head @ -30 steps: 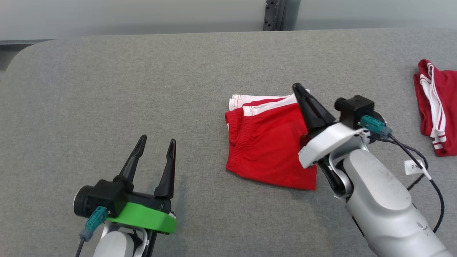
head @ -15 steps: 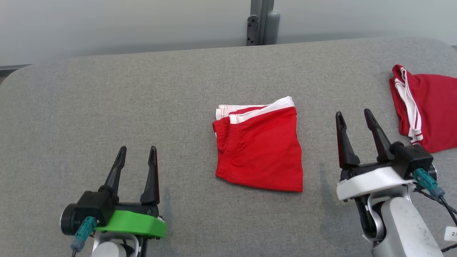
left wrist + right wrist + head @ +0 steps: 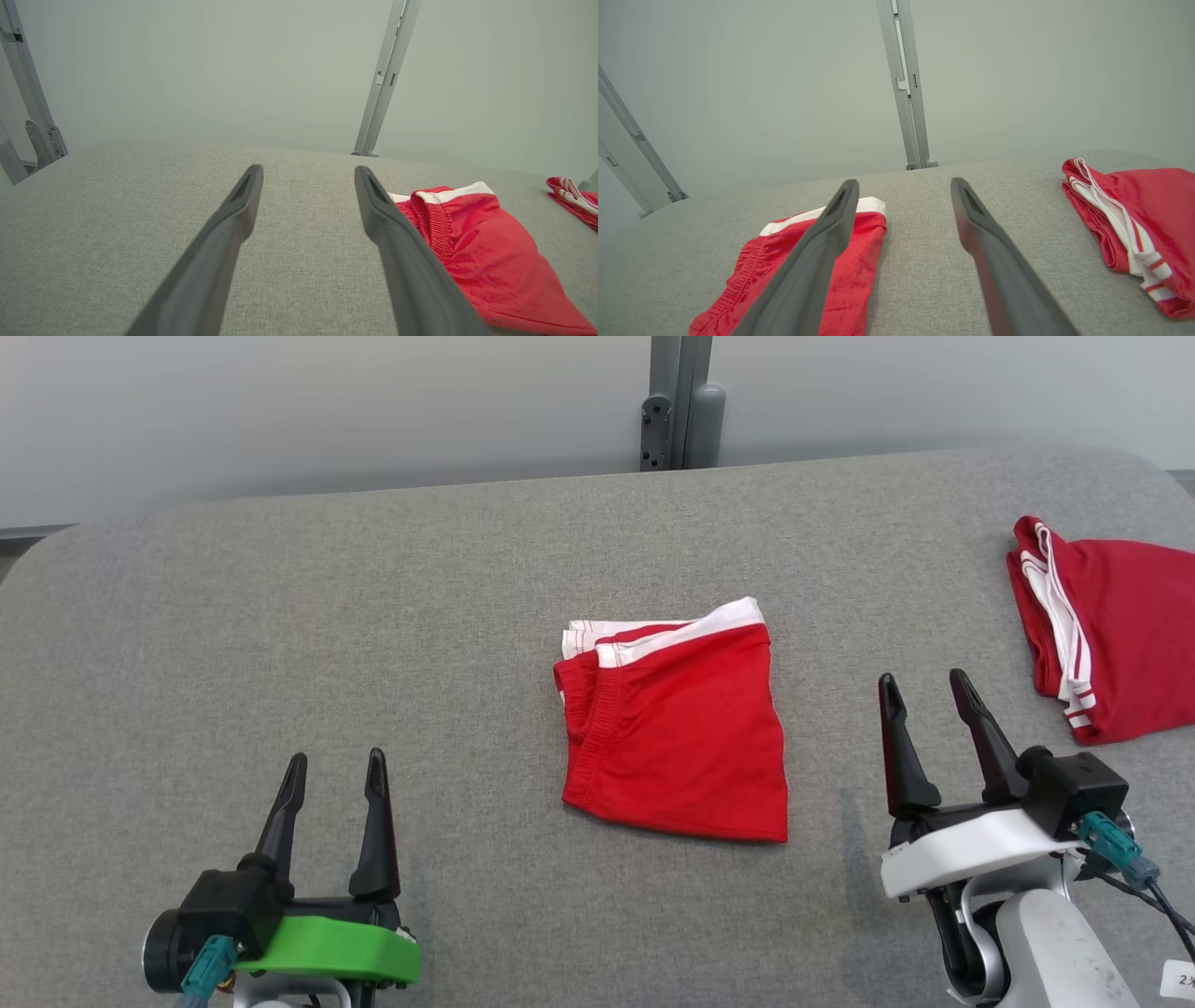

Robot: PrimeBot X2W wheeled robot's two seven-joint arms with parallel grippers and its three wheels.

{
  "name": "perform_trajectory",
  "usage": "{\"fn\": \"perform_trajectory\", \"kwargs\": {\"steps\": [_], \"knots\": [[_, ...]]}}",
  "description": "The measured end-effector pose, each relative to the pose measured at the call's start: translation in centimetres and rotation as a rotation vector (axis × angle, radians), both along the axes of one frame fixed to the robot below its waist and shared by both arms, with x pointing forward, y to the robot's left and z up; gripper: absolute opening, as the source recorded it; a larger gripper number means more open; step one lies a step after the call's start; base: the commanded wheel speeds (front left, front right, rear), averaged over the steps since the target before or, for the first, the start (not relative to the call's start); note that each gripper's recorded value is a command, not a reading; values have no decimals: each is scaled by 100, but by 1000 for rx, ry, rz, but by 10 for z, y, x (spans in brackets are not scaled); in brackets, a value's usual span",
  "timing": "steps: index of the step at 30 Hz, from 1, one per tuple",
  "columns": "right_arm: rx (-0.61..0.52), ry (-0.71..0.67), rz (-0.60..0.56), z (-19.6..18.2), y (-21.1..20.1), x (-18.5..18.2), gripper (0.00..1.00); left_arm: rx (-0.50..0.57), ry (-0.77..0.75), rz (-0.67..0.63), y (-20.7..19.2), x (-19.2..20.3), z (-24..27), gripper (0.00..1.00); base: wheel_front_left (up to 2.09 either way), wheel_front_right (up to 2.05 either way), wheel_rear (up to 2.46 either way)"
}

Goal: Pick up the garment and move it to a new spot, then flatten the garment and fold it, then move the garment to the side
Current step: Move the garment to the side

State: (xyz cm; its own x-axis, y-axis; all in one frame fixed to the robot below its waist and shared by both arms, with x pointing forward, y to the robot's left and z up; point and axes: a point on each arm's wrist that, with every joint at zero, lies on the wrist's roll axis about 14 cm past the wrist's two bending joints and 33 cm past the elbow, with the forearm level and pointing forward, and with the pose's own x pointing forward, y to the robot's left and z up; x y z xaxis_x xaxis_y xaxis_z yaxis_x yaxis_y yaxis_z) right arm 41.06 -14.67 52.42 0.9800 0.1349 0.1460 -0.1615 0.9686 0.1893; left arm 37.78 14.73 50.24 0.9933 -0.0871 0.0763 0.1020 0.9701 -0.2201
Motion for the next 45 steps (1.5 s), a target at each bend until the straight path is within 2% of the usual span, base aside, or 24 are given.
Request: {"fn": "perform_trajectory", "kwargs": {"steps": [19, 21, 24, 31, 45], "knots": [[-2, 15, 21, -4, 7, -4, 100, 6, -14, 7, 2, -7, 5, 100, 0, 0, 0], [24, 27, 13, -7, 5, -4, 100, 6, -14, 4, 1, -8, 5, 100, 0, 0, 0], [61, 71, 5, -18, 3, -5, 100, 6, -10, 0, 0, -9, 4, 100, 0, 0, 0], [19, 270, 79, -36, 8, 22, 100, -2, 9, -10, -4, -11, -2, 100, 0, 0, 0], [18, 611, 257, -93, 54, 63, 100, -27, 57, 67, 15, -6, -15, 100, 0, 0, 0]]}}
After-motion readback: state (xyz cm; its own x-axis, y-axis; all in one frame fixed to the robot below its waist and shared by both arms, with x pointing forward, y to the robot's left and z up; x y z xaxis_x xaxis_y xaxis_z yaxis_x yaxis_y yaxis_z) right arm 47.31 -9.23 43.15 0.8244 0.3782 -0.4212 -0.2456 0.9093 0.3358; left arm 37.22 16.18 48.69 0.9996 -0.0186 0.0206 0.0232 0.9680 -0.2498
